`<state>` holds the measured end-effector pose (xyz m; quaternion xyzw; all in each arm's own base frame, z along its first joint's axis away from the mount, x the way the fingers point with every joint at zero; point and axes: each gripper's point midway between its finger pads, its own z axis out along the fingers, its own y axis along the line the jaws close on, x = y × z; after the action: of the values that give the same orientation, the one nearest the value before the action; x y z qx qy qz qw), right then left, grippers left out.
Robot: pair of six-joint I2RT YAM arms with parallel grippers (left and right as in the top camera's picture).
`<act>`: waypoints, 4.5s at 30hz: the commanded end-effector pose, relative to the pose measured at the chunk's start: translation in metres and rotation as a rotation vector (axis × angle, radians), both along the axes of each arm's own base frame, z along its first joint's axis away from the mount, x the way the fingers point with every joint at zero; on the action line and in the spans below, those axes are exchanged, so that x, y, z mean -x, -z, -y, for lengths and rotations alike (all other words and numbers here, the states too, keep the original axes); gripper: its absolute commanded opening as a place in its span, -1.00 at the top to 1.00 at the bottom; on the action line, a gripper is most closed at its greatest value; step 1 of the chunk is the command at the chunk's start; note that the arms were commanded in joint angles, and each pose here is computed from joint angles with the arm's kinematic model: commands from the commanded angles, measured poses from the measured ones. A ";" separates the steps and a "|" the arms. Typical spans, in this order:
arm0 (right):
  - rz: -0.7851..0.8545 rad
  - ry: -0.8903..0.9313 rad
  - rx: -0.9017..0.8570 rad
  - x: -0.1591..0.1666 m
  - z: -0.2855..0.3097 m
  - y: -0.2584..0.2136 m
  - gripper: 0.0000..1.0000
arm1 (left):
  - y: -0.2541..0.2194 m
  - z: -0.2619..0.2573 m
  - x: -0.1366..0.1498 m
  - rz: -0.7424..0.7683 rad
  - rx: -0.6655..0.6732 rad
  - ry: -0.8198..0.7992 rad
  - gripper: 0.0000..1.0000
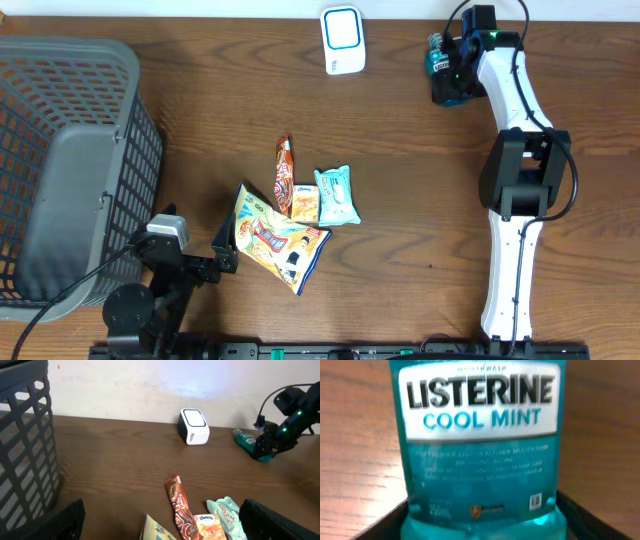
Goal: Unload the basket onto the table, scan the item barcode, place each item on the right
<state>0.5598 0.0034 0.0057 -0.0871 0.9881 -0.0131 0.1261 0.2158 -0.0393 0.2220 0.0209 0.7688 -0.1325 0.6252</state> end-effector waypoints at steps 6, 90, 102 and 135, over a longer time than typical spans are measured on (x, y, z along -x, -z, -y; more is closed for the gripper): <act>-0.073 0.016 -0.101 0.015 -0.017 0.023 0.49 | 0.002 0.003 0.000 0.001 -0.010 0.021 -0.96; 0.760 -0.351 0.544 -0.087 -0.173 -0.182 0.97 | 0.002 0.003 0.000 0.001 -0.010 0.021 -0.96; 0.769 -0.360 0.827 -0.085 -0.194 -0.168 0.98 | 0.002 0.003 0.000 0.001 -0.010 0.021 -0.96; -0.082 0.564 0.781 0.082 0.285 -0.066 0.97 | 0.002 0.003 0.000 0.001 -0.010 0.021 -0.96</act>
<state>0.4949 -0.2440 0.0511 0.0700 0.8994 -0.4312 0.0148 0.2159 -0.0394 0.2219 0.0210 0.7689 -0.1326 0.6251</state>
